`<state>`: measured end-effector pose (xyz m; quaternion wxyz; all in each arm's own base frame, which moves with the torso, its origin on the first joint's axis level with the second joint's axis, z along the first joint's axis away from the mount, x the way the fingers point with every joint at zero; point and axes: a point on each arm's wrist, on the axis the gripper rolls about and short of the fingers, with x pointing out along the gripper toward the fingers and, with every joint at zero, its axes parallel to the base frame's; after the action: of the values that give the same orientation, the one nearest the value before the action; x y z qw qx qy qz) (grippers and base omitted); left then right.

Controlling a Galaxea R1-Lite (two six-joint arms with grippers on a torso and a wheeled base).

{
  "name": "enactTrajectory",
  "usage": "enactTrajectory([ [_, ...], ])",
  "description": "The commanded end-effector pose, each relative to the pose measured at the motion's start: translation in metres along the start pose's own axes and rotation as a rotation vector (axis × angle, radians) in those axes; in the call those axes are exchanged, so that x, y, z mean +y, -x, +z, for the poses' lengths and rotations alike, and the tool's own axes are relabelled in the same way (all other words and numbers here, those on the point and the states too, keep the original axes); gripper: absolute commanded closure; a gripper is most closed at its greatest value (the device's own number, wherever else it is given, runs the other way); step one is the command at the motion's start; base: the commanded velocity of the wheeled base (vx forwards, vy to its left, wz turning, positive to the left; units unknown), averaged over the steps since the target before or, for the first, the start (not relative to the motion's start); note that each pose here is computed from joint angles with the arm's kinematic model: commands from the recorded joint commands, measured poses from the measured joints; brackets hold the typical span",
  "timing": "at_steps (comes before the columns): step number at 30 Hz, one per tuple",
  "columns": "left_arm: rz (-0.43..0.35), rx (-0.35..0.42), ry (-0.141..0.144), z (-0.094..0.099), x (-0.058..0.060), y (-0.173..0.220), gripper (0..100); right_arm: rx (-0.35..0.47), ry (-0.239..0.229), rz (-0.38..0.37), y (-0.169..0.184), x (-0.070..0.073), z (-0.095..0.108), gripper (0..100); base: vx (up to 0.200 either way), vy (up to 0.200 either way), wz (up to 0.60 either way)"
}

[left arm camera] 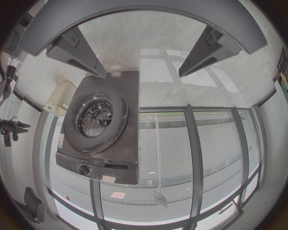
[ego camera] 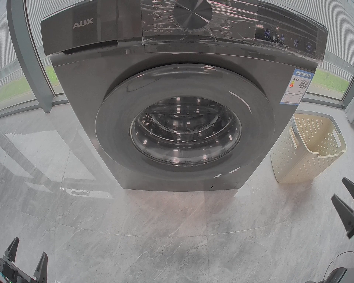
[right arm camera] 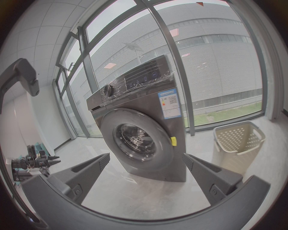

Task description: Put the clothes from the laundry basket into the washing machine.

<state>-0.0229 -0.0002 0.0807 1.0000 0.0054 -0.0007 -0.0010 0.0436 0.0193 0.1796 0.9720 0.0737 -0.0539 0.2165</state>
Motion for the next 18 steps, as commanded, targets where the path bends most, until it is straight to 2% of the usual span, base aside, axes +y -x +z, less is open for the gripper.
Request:
enactTrajectory([
  [1,0.000,0.006,0.000,-0.005,0.000,0.000,0,-0.137,0.072,-0.173,0.079,0.003,-0.033,0,0.000,0.000,0.00],
  [2,0.000,0.006,0.000,-0.005,0.000,0.000,0,-0.108,0.061,-0.201,0.079,0.002,-0.039,0,0.000,0.000,0.00],
  [4,0.000,0.006,0.000,-0.005,0.000,0.000,0,-0.122,0.055,-0.256,0.076,-0.001,-0.043,0,0.000,0.000,0.00],
  [6,0.000,0.006,0.000,-0.005,0.000,0.000,0,-0.107,0.058,-0.300,0.073,-0.005,-0.060,0,0.000,0.000,0.00],
  [10,0.000,0.006,0.000,-0.005,0.000,0.000,0,0.019,0.046,-0.367,0.073,-0.008,-0.074,0,0.000,0.000,0.00],
  [13,0.000,0.008,0.000,-0.005,0.000,0.000,0,0.101,0.056,-0.494,0.075,-0.012,-0.083,0,0.000,0.000,0.00],
  [14,0.000,0.006,0.000,-0.005,0.000,0.000,0,0.107,0.060,-0.513,0.076,-0.012,-0.083,0,0.000,0.000,0.00],
  [18,0.000,0.006,0.000,-0.005,0.000,0.000,0,0.034,0.085,-0.599,0.075,-0.011,-0.076,0,0.000,0.000,0.00],
])
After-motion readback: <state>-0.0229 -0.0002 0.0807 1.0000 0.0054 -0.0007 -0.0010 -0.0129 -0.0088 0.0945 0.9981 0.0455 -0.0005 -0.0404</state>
